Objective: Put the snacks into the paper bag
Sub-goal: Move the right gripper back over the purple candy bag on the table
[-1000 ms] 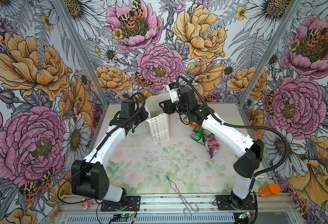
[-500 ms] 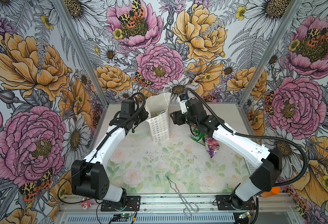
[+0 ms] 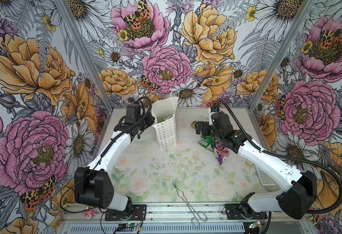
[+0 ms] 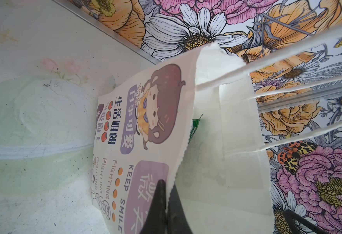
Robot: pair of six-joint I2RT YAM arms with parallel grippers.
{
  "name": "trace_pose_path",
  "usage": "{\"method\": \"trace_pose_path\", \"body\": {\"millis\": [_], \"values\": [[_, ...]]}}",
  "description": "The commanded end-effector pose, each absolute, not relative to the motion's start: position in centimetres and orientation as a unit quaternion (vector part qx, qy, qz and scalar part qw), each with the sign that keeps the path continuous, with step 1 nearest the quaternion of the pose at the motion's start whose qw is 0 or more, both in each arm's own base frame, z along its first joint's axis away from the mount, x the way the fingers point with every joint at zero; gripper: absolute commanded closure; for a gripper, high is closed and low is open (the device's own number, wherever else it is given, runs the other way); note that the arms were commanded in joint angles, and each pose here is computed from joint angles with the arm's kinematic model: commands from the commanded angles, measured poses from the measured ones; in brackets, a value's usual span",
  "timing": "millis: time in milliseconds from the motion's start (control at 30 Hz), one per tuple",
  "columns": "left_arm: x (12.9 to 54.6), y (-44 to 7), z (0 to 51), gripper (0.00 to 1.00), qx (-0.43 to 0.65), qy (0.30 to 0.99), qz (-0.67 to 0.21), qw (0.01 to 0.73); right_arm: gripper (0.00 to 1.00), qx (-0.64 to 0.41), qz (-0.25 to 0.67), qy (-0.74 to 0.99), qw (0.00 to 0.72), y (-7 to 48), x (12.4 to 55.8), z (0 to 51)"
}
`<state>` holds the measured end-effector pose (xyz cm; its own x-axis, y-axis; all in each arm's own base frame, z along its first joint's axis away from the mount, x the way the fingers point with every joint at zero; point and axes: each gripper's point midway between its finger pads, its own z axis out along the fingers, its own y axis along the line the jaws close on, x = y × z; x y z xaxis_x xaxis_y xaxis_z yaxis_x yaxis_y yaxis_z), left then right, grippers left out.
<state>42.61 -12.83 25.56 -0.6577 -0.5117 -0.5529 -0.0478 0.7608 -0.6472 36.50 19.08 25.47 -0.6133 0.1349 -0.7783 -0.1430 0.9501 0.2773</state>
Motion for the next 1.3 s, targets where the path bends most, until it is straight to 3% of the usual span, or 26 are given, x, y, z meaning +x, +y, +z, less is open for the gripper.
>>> {"method": "trace_pose_path", "body": {"millis": [0,467,767,1267], "values": [[42.7,-13.0,26.5,1.0,-0.156,0.85,-0.319,0.389,0.0,0.041,0.154,0.88,0.447,17.2,36.2,25.6],[43.0,-13.1,26.1,1.0,-0.156,0.852,-0.318,0.384,0.0,0.118,0.099,0.9,0.409,12.1,33.5,21.6],[43.2,-13.1,25.9,1.0,-0.157,0.853,-0.318,0.383,0.0,0.172,0.049,0.922,0.343,8.9,30.7,18.3],[43.1,-13.4,25.8,1.0,-0.154,0.854,-0.319,0.381,0.0,0.185,0.032,0.949,0.252,7.8,30.2,14.1]]}}
